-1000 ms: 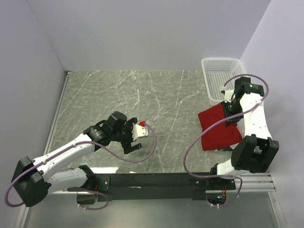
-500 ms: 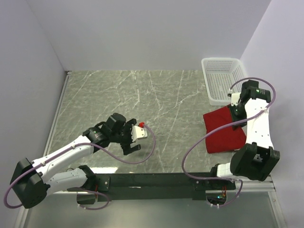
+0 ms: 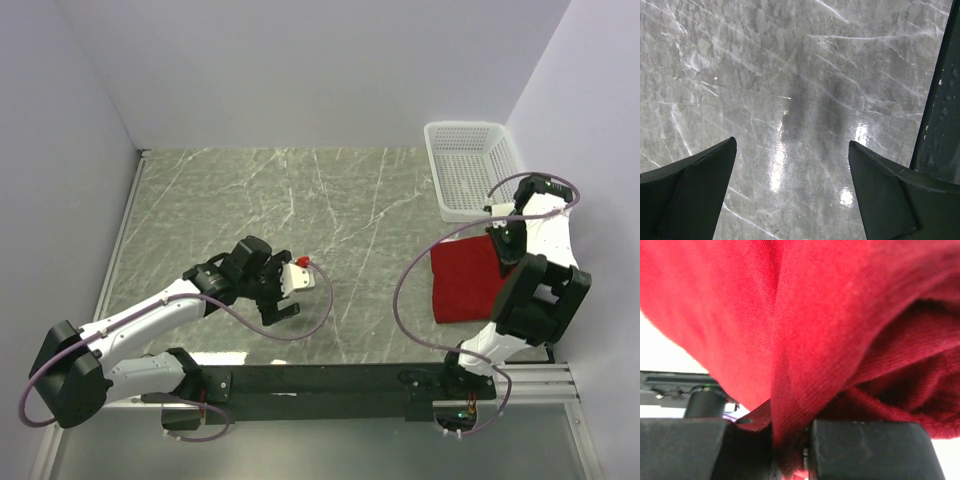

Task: Fold and stack the t-shirts
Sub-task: Neatly place the folded tshirt to the corner

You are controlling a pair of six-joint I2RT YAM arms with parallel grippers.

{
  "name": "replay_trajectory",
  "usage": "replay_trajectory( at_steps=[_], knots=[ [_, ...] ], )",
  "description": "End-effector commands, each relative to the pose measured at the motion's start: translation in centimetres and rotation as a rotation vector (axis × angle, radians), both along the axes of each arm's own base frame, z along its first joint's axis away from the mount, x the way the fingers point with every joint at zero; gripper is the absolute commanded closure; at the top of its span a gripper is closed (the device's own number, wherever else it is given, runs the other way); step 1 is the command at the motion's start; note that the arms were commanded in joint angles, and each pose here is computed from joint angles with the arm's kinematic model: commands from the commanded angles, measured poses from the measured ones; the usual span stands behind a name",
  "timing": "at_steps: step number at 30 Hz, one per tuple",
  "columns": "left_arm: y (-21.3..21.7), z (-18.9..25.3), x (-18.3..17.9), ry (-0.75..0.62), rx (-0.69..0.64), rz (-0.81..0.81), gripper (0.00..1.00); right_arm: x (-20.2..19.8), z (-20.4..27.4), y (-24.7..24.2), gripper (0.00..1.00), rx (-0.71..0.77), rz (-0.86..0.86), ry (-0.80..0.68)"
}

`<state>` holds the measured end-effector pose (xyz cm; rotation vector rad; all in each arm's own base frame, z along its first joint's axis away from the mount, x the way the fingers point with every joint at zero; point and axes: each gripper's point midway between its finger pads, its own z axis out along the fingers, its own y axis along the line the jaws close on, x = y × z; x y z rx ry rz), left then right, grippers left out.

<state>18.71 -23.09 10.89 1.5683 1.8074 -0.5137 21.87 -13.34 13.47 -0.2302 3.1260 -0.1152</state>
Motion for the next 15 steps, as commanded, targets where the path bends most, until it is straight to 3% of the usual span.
replay_trajectory(
  at_steps=[1,9,10,11,13,14,15],
  knots=[
    [-0.7,1.6,0.8,-0.028,-0.016,-0.005,0.01,2.1,-0.6,-3.1,1.0,-0.063,0.05,-0.036],
    [-0.3,0.8,0.7,0.016,0.035,0.002,0.01,4.8,-4.2,-6.4,1.0,-0.113,0.065,-0.075],
    [-0.2,0.8,0.8,0.013,0.037,0.007,0.0,5.1,-4.7,-7.0,0.95,-0.133,0.055,-0.072],
    [-0.2,0.9,1.0,0.013,0.036,0.016,0.01,5.1,-4.8,-7.5,0.74,-0.144,0.039,-0.073],
    [-0.2,0.9,1.0,0.027,0.031,0.035,0.0,5.3,-4.9,-8.3,0.49,-0.162,0.021,-0.077],
    [-0.1,1.0,1.1,0.035,0.025,0.044,0.01,5.4,-4.5,-8.9,0.27,-0.172,0.003,-0.09],
    [-0.1,1.0,1.2,0.057,0.016,0.064,0.0,5.5,-4.1,-9.1,0.22,-0.178,0.001,-0.099]
  ],
)
